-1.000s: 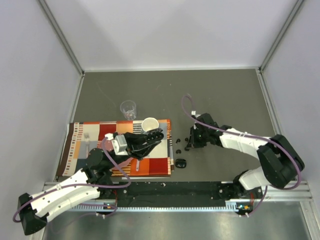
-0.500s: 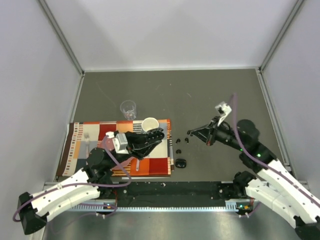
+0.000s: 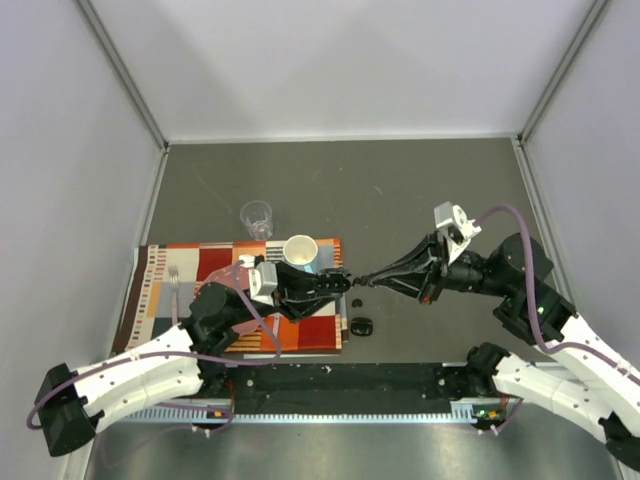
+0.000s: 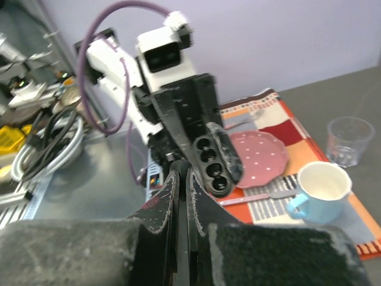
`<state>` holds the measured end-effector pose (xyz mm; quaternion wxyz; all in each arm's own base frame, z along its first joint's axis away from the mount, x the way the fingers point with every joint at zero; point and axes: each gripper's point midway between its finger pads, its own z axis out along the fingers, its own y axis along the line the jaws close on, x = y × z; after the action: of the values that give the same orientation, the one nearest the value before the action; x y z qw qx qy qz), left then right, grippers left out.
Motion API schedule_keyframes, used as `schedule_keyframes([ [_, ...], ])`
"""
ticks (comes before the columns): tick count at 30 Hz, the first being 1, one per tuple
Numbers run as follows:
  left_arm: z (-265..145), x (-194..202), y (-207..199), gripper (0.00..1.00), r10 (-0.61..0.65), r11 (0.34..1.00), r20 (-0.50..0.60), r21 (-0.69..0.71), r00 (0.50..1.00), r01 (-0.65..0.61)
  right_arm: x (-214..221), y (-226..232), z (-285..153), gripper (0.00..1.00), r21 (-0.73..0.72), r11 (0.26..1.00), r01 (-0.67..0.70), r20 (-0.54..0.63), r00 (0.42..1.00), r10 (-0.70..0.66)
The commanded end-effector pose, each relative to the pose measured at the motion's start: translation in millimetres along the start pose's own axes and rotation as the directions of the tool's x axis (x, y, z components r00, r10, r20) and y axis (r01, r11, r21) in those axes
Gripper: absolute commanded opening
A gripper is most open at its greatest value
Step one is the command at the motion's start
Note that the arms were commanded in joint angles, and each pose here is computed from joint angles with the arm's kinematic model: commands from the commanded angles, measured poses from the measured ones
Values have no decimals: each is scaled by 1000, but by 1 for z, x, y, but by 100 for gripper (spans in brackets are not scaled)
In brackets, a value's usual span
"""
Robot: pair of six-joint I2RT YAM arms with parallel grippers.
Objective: Insert the wireless bluetooth earbuds into the charging case
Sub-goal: Place the earbud in the charging case.
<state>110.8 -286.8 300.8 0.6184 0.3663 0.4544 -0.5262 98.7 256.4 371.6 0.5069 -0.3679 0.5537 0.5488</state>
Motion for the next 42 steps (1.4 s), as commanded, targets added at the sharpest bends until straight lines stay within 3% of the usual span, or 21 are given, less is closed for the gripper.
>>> schedule_keyframes([
  [1, 10, -43, -19, 0, 15, 994, 120, 102, 993, -28, -11, 28, 13, 0, -115, 987, 116, 3, 993, -117],
  [20, 13, -45, -39, 0, -6, 974, 105, 227, 994, -18, 3, 17, 31, 0, -76, 981, 181, -51, 981, -185],
  [34, 7, -61, -30, 0, 19, 987, 201, 151, 979, -50, 33, 10, 23, 0, -46, 984, 171, -145, 974, -176],
  [37, 6, -62, -29, 0, 21, 988, 206, 144, 978, -51, 29, 7, 22, 31, -21, 986, 166, -135, 977, -167],
  [42, 7, -61, -29, 0, 20, 989, 203, 142, 979, -49, 21, 9, 23, 41, -11, 988, 155, -106, 982, -156],
])
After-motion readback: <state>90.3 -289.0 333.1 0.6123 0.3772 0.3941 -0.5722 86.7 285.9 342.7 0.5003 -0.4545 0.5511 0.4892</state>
